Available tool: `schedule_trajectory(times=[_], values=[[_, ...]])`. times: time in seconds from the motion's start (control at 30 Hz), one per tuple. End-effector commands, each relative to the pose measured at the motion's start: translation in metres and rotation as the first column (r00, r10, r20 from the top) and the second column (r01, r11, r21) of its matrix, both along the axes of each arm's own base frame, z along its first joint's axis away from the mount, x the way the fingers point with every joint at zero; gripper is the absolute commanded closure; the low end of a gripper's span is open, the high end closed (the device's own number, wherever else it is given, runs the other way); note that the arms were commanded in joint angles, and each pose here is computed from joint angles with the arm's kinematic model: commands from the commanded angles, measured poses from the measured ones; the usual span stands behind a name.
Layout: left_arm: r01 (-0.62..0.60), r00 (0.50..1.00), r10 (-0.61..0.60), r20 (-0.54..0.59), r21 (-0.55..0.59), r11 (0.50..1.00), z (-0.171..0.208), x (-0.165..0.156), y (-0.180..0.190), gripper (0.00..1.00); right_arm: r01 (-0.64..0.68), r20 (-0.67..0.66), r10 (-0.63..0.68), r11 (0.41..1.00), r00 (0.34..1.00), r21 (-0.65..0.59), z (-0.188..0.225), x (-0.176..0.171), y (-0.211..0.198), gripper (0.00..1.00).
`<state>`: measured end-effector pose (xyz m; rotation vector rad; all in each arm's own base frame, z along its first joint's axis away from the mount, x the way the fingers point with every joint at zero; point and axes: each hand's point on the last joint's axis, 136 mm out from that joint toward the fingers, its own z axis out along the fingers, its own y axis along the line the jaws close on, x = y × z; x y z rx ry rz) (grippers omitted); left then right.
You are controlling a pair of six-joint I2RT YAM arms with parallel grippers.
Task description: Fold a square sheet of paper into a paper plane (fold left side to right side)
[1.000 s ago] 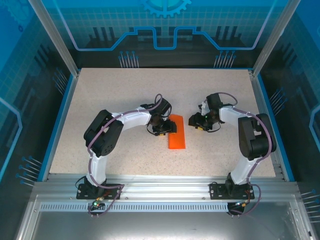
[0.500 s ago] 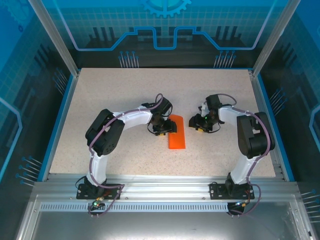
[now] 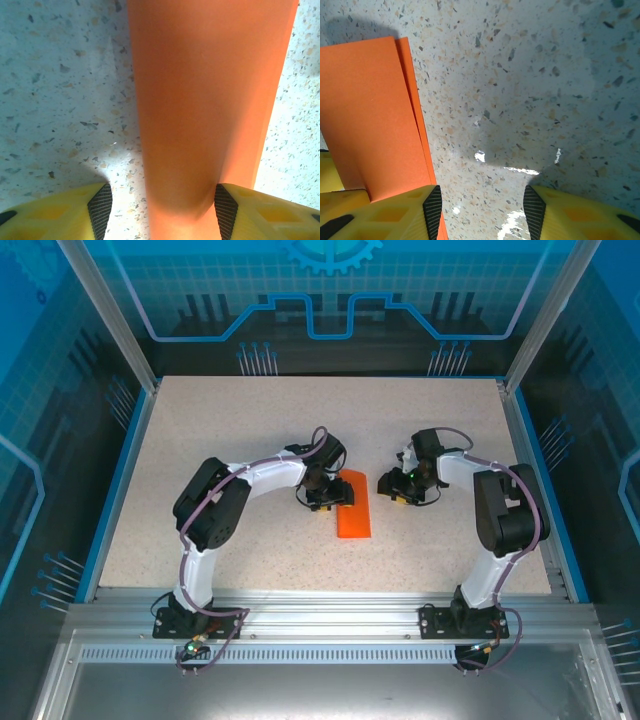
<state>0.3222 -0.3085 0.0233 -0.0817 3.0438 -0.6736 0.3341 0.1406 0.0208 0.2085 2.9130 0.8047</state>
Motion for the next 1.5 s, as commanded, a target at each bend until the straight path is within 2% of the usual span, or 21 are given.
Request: schedule_trajectory(times=[0.0,0.73,1.47], values=[[0.042,0.998,-0.041,-0.051,0.027,0.999,-0.019,-0.014,-0.007,0.39,-0.012,-0.052,0.011,1.0,0.999,-0.027,-0.01,-0.008,-0.001,0.49],[0.085,0.994,-0.082,-0.077,0.045,0.995,-0.024,-0.016,-0.016,0.38,-0.024,-0.054,0.023,0.999,0.998,-0.024,-0.007,-0.008,0.003,0.49],[0.101,0.991,-0.096,-0.09,0.06,0.993,-0.026,-0.017,-0.018,0.37,-0.045,-0.001,0.045,0.999,0.999,0.019,0.019,-0.004,0.014,0.49]])
